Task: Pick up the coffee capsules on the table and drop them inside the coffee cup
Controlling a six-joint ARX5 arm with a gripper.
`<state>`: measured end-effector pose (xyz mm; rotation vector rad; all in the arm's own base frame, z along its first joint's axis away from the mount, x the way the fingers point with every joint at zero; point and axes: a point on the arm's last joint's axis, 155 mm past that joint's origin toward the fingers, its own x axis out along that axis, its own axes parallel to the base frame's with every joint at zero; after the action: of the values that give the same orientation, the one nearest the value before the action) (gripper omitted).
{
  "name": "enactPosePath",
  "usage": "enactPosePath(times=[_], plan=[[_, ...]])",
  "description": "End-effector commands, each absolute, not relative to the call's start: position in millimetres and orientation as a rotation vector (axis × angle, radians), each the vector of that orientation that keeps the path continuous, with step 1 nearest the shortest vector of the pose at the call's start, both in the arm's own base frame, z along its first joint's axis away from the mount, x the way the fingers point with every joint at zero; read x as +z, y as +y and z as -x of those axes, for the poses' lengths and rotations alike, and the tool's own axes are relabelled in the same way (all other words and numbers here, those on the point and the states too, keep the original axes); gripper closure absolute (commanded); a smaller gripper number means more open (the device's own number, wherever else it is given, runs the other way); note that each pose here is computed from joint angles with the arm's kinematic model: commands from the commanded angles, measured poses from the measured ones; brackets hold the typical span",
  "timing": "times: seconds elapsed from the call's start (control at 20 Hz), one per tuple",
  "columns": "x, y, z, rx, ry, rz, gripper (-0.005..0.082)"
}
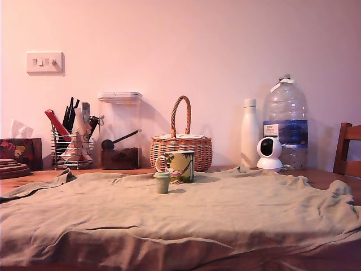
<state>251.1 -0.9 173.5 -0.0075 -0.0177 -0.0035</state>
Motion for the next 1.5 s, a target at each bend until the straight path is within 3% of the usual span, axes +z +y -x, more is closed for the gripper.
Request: enactPosePath(times=[0.0, 0.25, 0.5, 0.8, 1.45], plan=[[147.8, -16.7, -245.9, -0.084, 0.119, 0.156, 0.0793], [148.6, -20.7, -245.6, -0.107, 0.118, 0.158, 0.0793], [168.1, -50.4, -241.1, -0.275, 0.057, 0.184, 0.0793], [170.4, -68.9, -235.4, -0.365, 0.071, 0.238, 0.0792], [159.5, -112.8, -254.1, -0.492, 0.172, 0.170, 0.0792]])
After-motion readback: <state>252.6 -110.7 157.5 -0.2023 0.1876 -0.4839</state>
